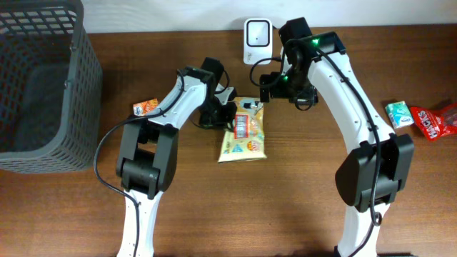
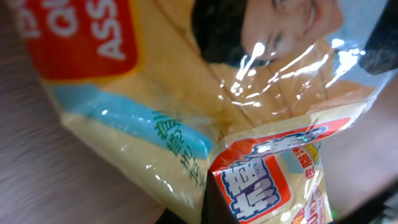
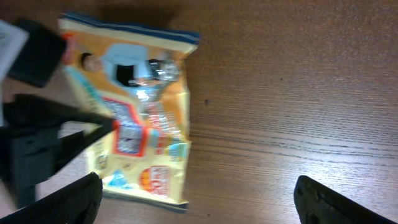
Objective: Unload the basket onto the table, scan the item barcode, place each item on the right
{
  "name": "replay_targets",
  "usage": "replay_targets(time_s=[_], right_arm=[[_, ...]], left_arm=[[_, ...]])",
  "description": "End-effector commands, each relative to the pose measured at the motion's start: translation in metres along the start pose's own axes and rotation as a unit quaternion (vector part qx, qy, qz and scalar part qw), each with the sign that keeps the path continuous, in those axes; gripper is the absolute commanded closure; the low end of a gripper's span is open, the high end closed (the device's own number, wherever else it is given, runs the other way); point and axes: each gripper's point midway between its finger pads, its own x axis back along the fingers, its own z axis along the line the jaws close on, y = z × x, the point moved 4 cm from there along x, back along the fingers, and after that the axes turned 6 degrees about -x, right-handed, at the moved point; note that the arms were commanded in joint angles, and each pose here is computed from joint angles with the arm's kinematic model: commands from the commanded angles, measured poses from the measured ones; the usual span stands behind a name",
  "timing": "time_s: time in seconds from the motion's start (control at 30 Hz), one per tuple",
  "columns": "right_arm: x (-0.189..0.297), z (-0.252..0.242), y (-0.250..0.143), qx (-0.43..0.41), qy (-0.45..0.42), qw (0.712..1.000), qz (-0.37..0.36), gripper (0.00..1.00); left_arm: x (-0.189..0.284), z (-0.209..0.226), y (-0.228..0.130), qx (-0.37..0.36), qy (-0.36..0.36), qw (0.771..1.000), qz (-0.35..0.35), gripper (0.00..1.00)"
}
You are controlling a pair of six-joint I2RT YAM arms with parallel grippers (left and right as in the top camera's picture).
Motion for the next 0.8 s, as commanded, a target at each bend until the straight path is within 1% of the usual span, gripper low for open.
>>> replay_targets(time_s=[0.0,0.03,0.13,0.17,0.2,0.27,0.33,0.4,0.53,0.67,0.77], right_arm=[[-0.005,-0.002,-0.001,0.0,-0.01,1.0,0.005,0.01],[-0.005,-0.003,-0.001,-0.002,-0.011,1.0,0.004,0.01],[-0.003,-0.013,0.002,-0.014,-0.012,1.0,0.005,0.01],[-0.002,-0.02,0.003,-0.023,-0.013,1.0,0.009,0.02],[0.001,-0.029,0.004,-0.035,-0.014,0.999,0.013,0.01],[0.007,-0.051,0.004,-0.062,-0.021,0.998,0.023,0.01],[0.015,-0.071,0.002,-0.088,-0.028,0.995,0.035,0.01],[0.027,-0.096,-0.001,-0.123,-0.035,0.991,0.051,0.02],[0.037,-0.126,-0.009,-0.163,-0.043,0.983,0.073,0.02],[0.04,-0.14,-0.01,-0.18,-0.044,0.98,0.077,0.01],[0.04,-0.139,-0.01,-0.168,-0.043,0.982,0.078,0.01]], left_arm=[[0.059,0.025,0.017,-0.003,0.167,0.985,-0.038,1.0],[0.082,0.03,0.017,0.015,0.223,0.974,-0.048,1.0],[0.137,0.041,0.011,0.058,0.342,0.935,-0.073,1.0],[0.158,0.044,0.007,0.07,0.383,0.917,-0.083,1.0],[0.175,0.047,0.003,0.081,0.419,0.9,-0.092,1.0],[0.196,0.052,-0.004,0.094,0.469,0.873,-0.099,1.0],[0.2,0.053,-0.007,0.093,0.481,0.867,-0.092,1.0],[0.189,0.056,-0.01,0.095,0.479,0.869,-0.073,1.0],[0.164,0.063,-0.019,0.089,0.513,0.853,-0.029,1.0],[0.135,0.057,-0.023,0.071,0.521,0.851,-0.004,1.0],[0.113,0.045,-0.026,0.049,0.527,0.848,0.005,1.0]])
